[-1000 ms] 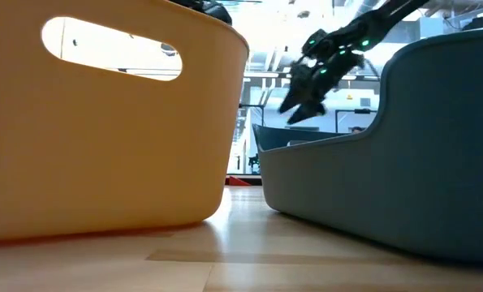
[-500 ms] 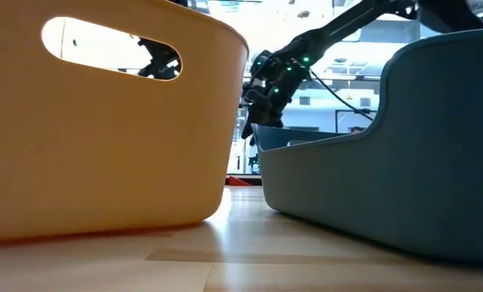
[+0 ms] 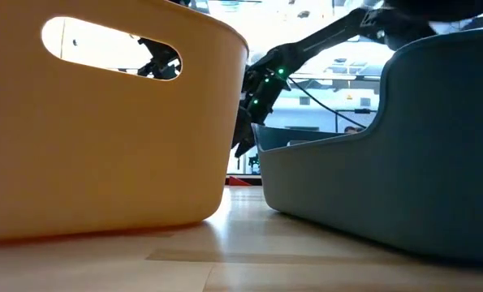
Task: Sort blocks
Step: Put the red block into the blue bin
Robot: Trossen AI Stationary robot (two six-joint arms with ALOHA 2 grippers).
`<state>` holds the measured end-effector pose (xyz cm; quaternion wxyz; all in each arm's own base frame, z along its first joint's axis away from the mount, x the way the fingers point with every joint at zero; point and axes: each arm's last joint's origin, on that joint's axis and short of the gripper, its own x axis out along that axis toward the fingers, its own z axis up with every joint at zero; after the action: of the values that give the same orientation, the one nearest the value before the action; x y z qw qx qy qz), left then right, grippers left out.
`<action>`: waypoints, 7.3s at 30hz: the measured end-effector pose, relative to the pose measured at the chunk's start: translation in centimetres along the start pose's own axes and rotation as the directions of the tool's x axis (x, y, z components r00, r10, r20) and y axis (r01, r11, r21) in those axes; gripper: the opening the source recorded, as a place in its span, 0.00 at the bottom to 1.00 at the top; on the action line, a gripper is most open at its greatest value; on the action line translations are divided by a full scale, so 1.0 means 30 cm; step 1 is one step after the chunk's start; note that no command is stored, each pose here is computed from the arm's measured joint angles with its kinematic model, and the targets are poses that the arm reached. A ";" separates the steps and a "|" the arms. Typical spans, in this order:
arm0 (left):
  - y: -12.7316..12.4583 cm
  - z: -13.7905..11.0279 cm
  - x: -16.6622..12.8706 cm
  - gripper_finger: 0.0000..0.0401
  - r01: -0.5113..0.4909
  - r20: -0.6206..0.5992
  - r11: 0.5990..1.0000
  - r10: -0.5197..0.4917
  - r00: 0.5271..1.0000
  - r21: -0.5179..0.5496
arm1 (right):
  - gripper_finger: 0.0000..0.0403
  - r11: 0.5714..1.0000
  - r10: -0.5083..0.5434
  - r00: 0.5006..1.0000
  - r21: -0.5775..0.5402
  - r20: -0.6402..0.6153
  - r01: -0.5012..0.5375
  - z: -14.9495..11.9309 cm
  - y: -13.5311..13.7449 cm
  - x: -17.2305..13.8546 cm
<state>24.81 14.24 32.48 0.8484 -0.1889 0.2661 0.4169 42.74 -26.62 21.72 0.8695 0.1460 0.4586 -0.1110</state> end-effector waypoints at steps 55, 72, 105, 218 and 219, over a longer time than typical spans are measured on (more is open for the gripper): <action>-0.008 0.010 -0.029 0.45 0.001 0.047 0.999 -0.002 0.999 0.038 | 0.72 0.889 0.067 0.995 0.458 -0.075 -0.025 0.034 -0.011 0.054; 0.021 0.023 -0.133 0.45 -0.003 0.106 0.999 -0.002 0.994 0.048 | 0.72 0.939 0.109 0.992 0.321 0.061 -0.123 0.106 0.307 0.089; 0.014 -0.066 -0.152 0.45 0.055 0.154 0.997 -0.063 0.986 0.055 | 0.50 0.870 -0.158 0.983 0.457 -0.094 0.183 0.011 -0.084 0.139; -0.075 0.163 0.674 0.50 0.165 -0.423 0.673 0.239 0.874 0.721 | 0.30 0.994 -0.103 0.941 0.066 0.323 0.086 0.044 0.396 -0.883; -0.074 0.156 0.685 0.50 0.160 -0.426 0.675 0.247 0.870 0.720 | 0.30 0.994 -0.102 0.941 0.065 0.322 0.085 0.044 0.398 -0.883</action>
<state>38.48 27.97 23.87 0.7444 0.0759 0.6213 0.2326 32.98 -14.39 46.22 0.9230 0.1256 0.3125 -0.1862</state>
